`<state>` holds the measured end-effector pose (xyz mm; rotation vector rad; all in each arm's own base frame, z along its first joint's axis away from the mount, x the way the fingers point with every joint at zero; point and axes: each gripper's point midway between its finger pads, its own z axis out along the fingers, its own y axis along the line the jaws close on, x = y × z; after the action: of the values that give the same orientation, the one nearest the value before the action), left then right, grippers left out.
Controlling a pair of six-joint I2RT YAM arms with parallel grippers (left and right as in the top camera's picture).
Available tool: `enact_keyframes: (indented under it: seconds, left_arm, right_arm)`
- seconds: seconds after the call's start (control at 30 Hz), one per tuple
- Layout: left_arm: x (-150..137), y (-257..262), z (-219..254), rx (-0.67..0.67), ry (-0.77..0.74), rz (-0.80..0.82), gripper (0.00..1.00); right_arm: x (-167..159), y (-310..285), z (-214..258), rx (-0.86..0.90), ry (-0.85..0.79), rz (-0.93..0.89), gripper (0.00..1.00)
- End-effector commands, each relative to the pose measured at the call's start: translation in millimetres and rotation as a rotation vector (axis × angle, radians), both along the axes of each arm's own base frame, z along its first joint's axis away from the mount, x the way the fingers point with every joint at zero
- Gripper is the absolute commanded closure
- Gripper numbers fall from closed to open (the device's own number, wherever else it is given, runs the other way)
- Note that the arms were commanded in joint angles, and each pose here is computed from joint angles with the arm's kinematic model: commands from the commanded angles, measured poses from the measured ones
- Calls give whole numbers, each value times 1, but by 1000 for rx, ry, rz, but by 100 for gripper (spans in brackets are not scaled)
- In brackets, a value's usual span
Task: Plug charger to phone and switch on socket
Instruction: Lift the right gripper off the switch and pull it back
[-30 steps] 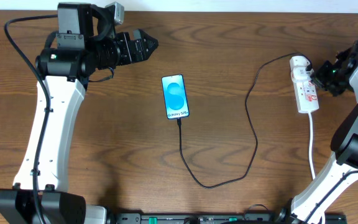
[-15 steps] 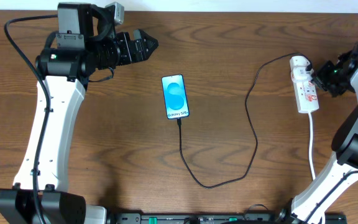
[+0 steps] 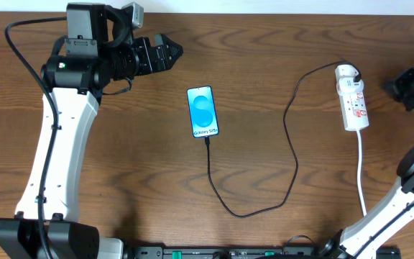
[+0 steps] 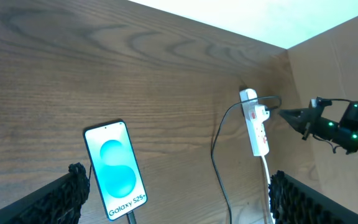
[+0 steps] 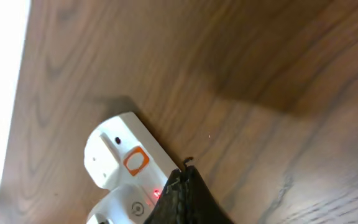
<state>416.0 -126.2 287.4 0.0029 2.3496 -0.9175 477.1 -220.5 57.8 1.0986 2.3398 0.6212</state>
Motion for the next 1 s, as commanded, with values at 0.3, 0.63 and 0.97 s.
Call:
enact_keyframes:
  seconds: [0.3, 0.63, 0.97]
  left_arm:
    - [0, 2, 6, 8, -22, 1, 7]
    - [0, 2, 7, 8, -22, 1, 7]
    - [0, 2, 7, 8, -22, 1, 7]
  right_arm:
    - [-10, 23, 90, -134, -135, 189, 97]
    - [-28, 45, 129, -186, -150, 256, 99]
    - [-37, 89, 121, -171, -93, 404, 99]
